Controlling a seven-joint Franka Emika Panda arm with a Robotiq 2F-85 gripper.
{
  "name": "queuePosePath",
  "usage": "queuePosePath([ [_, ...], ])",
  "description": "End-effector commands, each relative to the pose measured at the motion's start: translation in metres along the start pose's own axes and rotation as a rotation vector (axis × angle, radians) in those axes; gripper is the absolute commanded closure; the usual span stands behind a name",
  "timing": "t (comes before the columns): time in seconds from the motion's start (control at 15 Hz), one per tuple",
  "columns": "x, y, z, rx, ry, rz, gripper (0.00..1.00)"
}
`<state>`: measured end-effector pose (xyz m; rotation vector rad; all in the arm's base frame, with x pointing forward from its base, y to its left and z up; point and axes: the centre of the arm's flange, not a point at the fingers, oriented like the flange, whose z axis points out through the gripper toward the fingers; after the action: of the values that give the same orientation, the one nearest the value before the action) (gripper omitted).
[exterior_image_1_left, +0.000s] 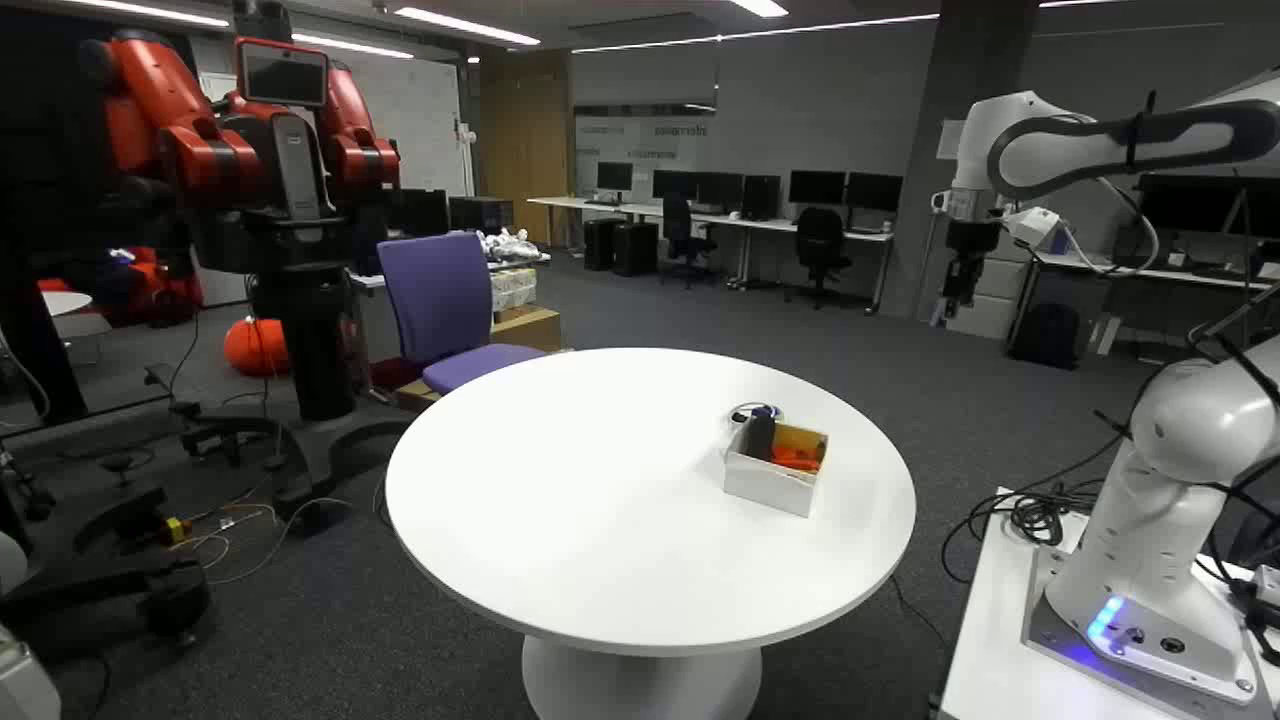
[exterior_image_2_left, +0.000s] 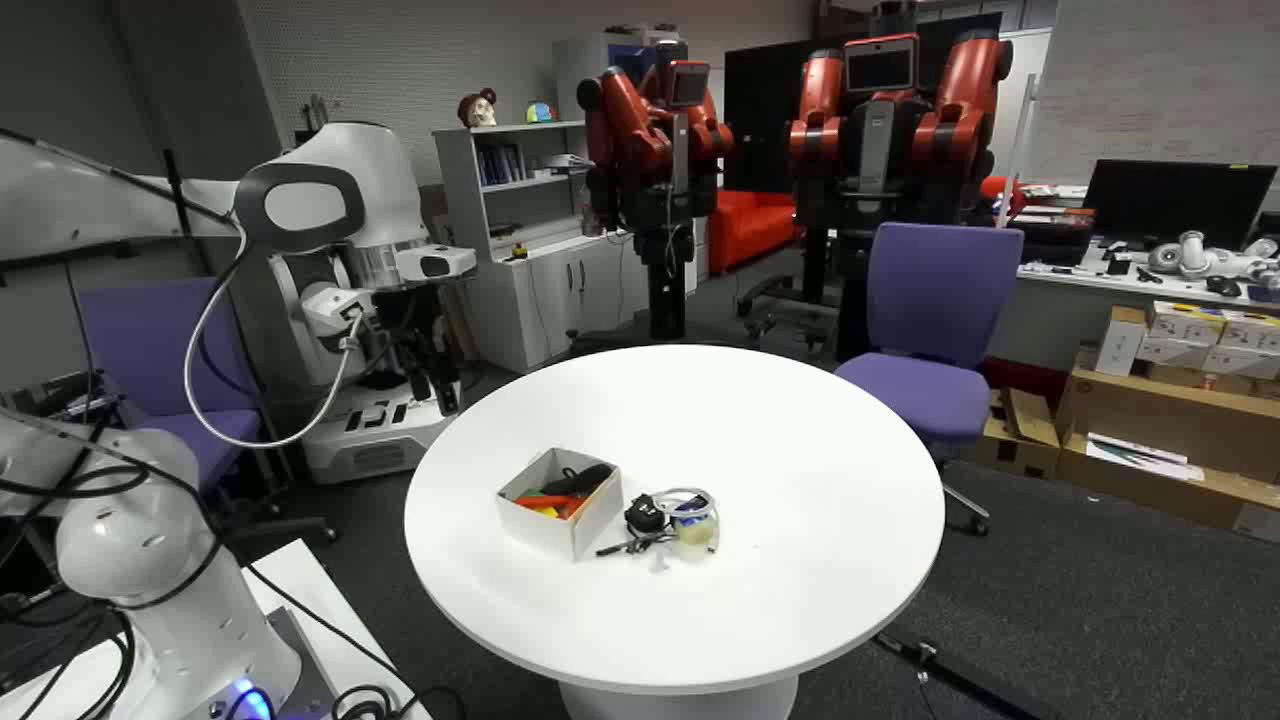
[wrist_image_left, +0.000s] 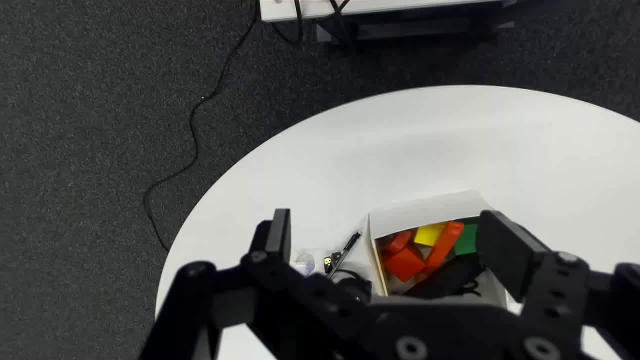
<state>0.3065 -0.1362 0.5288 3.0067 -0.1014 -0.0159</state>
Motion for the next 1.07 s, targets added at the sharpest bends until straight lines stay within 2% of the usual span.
queuePosePath([
  [0.0, 0.0, 0.0, 0.0, 0.0, 0.0, 0.0, 0.0],
  [0.73, 0.0, 0.0, 0.0, 0.0, 0.0, 0.0, 0.0],
  [0.87, 0.021, 0.002, -0.005, -0.056, 0.03, -0.026, 0.0],
  [1.0, 0.046, 0.003, -0.017, -0.055, 0.026, -0.029, 0.0],
])
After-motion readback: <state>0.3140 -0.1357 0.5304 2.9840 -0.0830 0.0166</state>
